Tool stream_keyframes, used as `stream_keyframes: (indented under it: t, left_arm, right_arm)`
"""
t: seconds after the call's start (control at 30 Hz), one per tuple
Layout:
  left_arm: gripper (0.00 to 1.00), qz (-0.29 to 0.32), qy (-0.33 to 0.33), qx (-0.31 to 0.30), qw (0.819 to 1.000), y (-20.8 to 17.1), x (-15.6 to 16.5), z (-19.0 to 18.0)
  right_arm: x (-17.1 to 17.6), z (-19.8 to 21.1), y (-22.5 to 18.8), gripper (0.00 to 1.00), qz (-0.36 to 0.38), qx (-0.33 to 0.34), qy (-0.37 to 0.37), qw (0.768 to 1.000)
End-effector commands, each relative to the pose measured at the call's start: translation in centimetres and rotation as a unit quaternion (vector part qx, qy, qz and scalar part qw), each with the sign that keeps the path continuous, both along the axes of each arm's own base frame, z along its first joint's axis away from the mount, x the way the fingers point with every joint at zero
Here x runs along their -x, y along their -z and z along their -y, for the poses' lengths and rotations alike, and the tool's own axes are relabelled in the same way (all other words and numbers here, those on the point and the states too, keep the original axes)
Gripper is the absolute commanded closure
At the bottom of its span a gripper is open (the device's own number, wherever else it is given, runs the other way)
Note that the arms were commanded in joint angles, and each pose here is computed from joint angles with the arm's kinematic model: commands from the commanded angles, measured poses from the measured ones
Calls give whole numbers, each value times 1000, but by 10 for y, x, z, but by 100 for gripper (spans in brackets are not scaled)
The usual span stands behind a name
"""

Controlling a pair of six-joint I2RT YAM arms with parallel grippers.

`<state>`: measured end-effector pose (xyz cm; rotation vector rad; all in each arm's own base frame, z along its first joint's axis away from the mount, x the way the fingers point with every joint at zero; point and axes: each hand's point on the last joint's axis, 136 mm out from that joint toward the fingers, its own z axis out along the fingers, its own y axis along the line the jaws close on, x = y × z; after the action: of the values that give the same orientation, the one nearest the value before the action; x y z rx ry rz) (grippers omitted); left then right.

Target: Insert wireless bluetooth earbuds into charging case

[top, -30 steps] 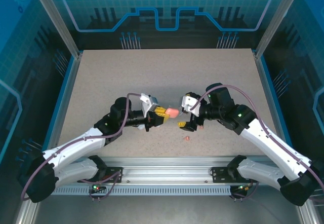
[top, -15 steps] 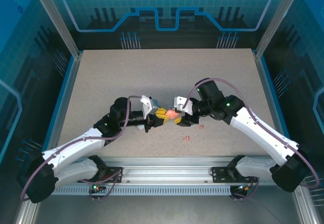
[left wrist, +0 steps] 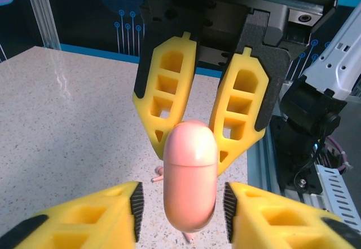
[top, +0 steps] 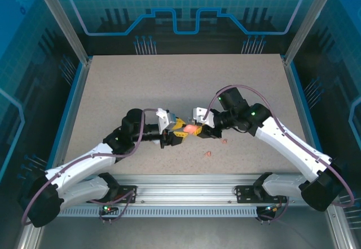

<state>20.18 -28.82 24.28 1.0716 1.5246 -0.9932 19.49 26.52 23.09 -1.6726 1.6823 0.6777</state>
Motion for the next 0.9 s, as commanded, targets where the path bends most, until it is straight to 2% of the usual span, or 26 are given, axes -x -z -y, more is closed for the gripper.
stream_keyframes:
  t: [0.0,0.47,0.87]
  left_arm:
    - [51,10,21,-1,1000,1,9,1]
    - [47,-6,35,-11,999,10,10,8]
    - [61,-12,36,-12,999,11,9,9]
  right_arm:
    - [6,-3,-9,80,-8,-7,-15,1000]
    - [4,-10,-12,79,-11,-8,-18,1000]
    - [5,-12,-5,79,-21,4,-18,1000]
